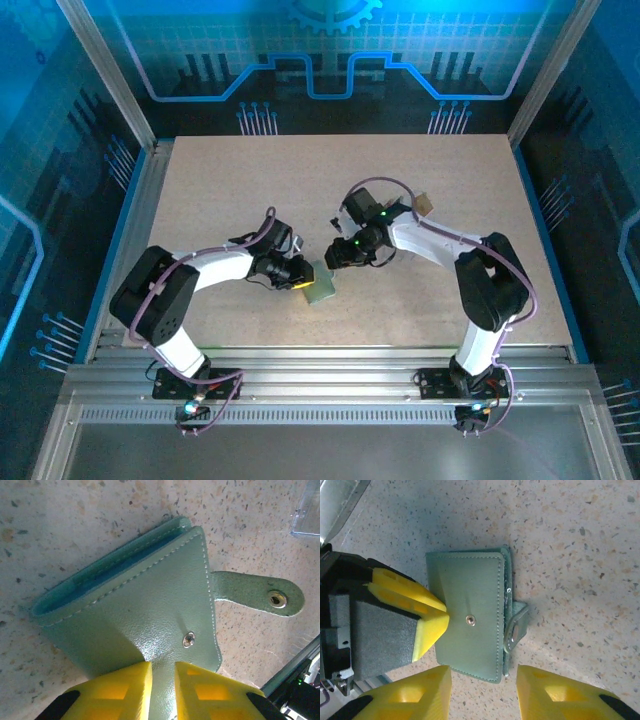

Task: Put the credit cards into the card holder
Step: Close the button on the card holder.

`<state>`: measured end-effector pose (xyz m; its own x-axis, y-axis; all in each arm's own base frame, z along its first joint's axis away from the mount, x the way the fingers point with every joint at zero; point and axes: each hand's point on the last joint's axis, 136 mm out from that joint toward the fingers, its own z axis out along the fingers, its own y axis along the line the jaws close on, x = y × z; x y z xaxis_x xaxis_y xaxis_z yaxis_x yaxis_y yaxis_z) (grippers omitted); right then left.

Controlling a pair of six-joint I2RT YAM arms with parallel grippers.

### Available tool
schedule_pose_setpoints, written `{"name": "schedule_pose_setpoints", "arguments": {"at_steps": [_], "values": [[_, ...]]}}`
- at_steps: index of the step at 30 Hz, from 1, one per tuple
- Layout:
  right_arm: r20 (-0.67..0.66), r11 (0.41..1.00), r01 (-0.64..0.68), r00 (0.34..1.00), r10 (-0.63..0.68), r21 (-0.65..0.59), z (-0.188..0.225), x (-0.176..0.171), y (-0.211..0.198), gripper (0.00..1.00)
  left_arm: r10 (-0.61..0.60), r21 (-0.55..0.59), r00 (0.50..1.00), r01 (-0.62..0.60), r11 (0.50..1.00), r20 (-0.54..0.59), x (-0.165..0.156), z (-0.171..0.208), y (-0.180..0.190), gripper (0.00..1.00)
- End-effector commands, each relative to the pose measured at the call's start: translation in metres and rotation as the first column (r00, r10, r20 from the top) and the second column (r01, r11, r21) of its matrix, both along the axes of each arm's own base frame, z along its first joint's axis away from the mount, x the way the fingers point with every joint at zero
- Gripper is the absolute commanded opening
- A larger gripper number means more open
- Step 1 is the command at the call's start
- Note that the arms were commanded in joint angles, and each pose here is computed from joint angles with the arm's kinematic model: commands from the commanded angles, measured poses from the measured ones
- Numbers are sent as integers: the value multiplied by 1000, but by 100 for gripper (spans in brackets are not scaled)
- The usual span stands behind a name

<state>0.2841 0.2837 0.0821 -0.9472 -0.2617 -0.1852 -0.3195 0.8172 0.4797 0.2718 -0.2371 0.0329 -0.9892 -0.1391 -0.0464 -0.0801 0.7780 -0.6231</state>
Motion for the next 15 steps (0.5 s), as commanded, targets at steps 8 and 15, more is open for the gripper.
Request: {"name": "schedule_pose_setpoints", "arguments": {"at_steps": [8, 15], "values": [[-9, 991, -59, 998, 58, -124, -12, -4, -1, 30, -21, 40, 1000, 20, 999, 13, 3, -8, 1, 20], [-14, 988, -68, 998, 66, -142, -17, -1, 0, 23, -17, 36, 1000, 17, 999, 14, 4, -7, 1, 20]]}}
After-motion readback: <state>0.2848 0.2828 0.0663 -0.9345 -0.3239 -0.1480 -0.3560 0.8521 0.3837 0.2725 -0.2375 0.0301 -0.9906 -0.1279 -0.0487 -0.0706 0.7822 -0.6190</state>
